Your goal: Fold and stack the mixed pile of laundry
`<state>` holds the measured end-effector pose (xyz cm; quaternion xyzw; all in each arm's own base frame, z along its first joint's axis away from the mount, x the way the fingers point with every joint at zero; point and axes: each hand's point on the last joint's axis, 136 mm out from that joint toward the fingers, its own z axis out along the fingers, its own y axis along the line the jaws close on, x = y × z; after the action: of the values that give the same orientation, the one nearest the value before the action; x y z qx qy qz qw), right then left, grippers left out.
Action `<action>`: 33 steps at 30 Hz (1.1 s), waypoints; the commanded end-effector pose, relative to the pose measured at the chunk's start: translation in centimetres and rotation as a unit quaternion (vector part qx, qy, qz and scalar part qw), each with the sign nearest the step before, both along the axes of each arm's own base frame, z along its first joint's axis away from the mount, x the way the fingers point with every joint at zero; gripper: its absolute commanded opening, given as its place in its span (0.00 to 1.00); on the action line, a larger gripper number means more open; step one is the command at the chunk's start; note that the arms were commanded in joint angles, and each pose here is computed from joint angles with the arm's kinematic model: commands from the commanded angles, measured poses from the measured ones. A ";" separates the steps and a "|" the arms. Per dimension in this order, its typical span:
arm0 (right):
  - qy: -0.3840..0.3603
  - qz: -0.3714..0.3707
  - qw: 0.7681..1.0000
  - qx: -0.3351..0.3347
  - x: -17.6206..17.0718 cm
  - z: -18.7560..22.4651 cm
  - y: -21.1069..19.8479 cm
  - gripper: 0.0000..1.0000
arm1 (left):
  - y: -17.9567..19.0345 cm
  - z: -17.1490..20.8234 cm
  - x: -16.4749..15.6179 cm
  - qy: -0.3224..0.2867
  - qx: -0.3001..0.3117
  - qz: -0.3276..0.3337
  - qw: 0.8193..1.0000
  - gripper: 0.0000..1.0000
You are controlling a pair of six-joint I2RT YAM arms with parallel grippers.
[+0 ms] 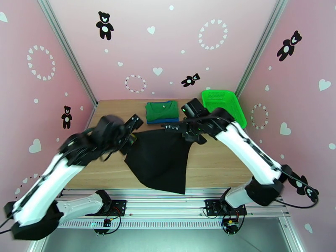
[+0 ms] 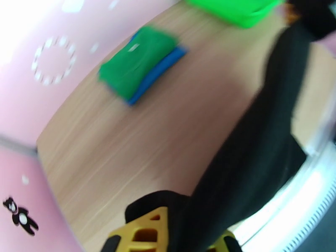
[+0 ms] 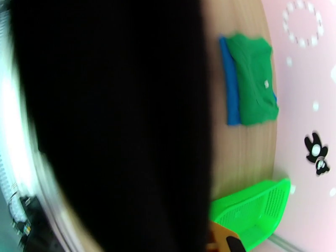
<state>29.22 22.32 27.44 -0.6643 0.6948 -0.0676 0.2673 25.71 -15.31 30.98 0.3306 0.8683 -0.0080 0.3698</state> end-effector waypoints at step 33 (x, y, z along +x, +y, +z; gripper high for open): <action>0.064 -0.183 0.981 0.032 12.9 -14.1 1.2 0.00 | 9.4 -15.6 19.0 0.024 0.129 0.199 0.971 0.00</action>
<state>46.05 25.29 11.95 -0.5413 0.7972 -0.0650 0.2592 45.62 -10.94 13.24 0.2582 0.9165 0.1085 0.2857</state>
